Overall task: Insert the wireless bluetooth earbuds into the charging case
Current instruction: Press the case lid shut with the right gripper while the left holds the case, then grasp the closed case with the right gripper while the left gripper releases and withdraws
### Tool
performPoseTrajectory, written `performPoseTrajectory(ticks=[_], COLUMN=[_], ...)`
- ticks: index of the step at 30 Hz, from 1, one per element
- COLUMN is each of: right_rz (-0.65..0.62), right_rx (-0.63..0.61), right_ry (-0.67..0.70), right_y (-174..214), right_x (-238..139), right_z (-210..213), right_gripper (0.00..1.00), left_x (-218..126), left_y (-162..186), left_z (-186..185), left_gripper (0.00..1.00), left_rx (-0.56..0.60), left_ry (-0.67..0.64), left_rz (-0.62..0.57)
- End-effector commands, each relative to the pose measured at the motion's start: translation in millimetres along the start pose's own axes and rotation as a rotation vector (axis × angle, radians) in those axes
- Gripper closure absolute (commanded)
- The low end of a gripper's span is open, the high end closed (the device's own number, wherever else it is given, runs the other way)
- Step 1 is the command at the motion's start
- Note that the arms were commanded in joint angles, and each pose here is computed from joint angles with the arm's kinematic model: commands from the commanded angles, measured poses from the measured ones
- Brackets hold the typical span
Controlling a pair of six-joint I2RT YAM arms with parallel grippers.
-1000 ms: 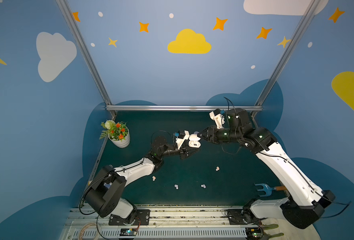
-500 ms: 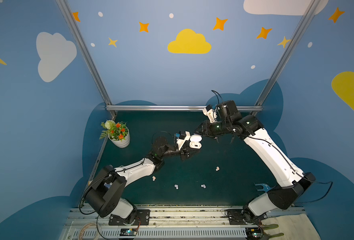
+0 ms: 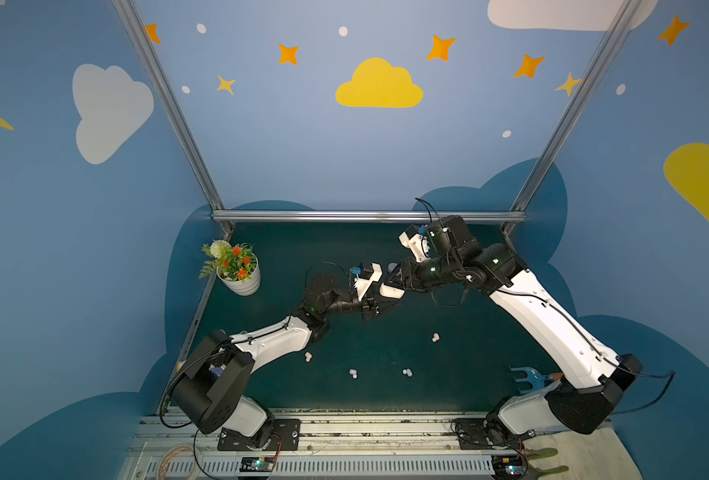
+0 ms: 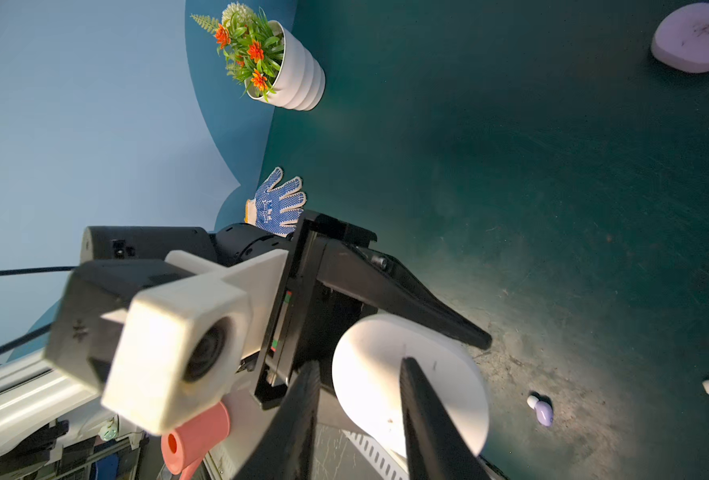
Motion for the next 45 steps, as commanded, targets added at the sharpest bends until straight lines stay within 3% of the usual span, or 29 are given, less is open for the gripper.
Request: performPoseTrajectory(ticks=[1, 8, 15, 26, 45], right_rz=[-0.026, 0.041, 0.097, 0.154, 0.186], right_rx=[0.021, 0.092, 0.143, 0.170, 0.203], right_ry=[0.098, 0.138, 0.107, 0.093, 0.079], right_y=[2, 10, 21, 27, 35], right_x=[-15, -12, 5, 22, 40], right_z=[-13, -31, -35, -37, -43], right_gripper=[0.59, 0.36, 0.26, 0.21, 0.24], left_x=[3, 7, 8, 8, 8], left_y=[-4, 15, 16, 16, 16], left_z=[-3, -7, -10, -13, -15], left_gripper=[0.72, 0.72, 0.72, 0.72, 0.72], left_rx=[0.041, 0.085, 0.106, 0.119, 0.121], left_ry=[0.019, 0.016, 0.015, 0.018, 0.019], left_rz=[0.002, 0.106, 0.124, 0.129, 0.131])
Point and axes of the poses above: each gripper's point midway between its finger pads, its own x axis out along the fingers, its own z axis along the line the jaws close on, y = z × x, the point moved 1 cm from there along -x, back along the fingers, and after that the axes turned 4 degrees about x, right-handed, at the moved point
